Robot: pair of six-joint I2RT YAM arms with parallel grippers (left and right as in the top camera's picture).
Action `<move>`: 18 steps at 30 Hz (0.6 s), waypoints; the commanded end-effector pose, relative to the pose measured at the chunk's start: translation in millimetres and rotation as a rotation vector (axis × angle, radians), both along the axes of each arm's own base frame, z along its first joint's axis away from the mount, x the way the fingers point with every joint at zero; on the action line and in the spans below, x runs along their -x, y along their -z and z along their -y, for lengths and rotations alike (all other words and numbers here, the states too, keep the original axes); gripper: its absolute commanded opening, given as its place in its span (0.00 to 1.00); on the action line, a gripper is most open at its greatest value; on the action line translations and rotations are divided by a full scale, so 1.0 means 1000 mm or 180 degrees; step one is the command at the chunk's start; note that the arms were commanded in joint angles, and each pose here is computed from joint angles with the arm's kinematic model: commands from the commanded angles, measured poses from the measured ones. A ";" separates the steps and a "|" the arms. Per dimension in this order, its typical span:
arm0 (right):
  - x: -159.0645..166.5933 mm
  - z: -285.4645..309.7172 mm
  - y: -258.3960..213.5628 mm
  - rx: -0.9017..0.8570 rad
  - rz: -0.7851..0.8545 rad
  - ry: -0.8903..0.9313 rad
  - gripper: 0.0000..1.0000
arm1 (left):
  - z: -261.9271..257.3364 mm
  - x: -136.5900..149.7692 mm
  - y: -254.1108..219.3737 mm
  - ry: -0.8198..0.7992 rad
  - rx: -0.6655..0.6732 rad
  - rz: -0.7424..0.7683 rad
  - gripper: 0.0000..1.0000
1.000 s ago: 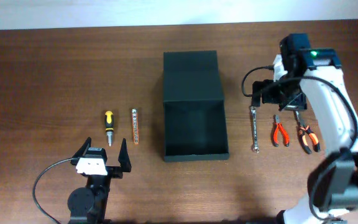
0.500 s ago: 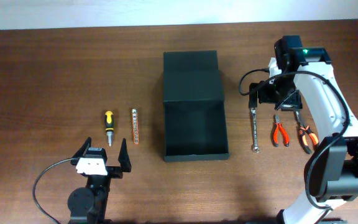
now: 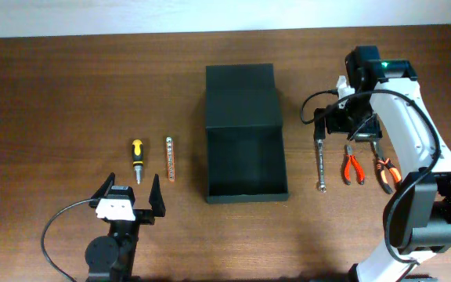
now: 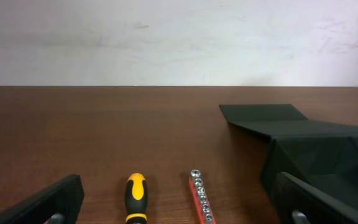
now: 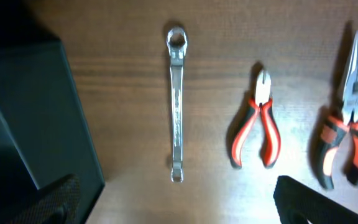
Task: Pack container
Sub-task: 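Move the right gripper over the silver wrench beside the box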
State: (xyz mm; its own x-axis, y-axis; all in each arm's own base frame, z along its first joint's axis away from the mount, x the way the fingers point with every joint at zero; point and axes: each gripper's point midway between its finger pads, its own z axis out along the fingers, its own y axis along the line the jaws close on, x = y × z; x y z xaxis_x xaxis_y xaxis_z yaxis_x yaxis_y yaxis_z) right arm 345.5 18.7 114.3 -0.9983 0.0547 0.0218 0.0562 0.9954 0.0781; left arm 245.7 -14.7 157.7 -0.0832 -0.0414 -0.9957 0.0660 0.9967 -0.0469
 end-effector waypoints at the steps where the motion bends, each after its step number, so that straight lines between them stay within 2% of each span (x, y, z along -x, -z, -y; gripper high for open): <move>1: 0.003 -0.001 -0.001 0.0027 -0.0063 -0.0053 0.99 | -0.003 0.000 0.002 -0.0031 -0.0063 -0.0006 0.99; 13: 0.043 -0.028 -0.009 0.0071 -0.0485 -0.0354 0.99 | -0.003 0.000 0.002 -0.0031 -0.0063 -0.0006 0.99; 18: 0.059 -0.017 -0.020 0.0330 -0.0598 -0.0331 0.99 | -0.003 0.000 0.002 -0.0031 -0.0063 -0.0007 0.99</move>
